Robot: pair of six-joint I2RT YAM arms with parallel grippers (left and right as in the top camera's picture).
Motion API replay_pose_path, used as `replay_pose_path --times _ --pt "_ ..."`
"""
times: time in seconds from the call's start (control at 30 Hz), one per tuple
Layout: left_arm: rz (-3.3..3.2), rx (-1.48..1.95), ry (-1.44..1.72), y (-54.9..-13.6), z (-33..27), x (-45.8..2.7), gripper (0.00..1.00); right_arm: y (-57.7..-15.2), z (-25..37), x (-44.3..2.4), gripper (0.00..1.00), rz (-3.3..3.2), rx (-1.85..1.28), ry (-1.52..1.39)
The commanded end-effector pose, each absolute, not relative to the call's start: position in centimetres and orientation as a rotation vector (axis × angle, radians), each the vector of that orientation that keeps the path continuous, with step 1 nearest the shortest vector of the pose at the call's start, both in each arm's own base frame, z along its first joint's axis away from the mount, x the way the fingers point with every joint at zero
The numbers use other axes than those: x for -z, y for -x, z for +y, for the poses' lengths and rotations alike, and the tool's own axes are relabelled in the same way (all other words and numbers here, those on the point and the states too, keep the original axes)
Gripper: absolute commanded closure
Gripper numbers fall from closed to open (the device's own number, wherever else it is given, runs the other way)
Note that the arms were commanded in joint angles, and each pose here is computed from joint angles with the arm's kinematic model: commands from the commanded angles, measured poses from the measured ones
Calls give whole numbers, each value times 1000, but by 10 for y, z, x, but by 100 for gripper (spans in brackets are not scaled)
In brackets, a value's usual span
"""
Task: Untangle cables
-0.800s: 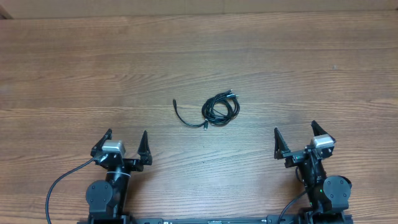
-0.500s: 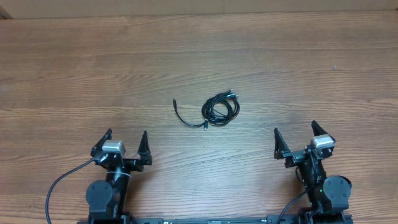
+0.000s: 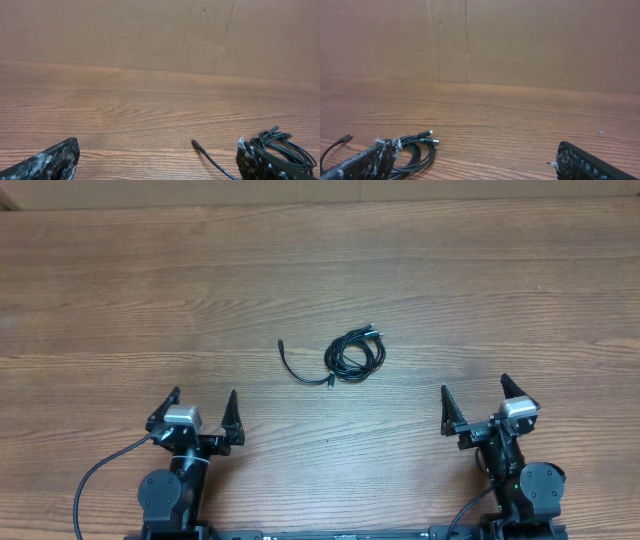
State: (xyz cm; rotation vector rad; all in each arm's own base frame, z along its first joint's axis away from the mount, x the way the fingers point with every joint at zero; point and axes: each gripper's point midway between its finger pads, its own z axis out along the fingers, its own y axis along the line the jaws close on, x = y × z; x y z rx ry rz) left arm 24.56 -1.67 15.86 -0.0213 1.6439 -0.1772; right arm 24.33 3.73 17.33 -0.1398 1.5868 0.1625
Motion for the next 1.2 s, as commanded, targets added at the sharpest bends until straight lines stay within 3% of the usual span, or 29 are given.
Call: replay_pose_path --times 0.0,1.17 --pt "1642 160 17 -246 -16 -158 0 -244 37 -170 0 1588 -158 138" --pt "1625 257 28 -244 -25 -167 1 -244 37 -170 0 1588 -158 138"
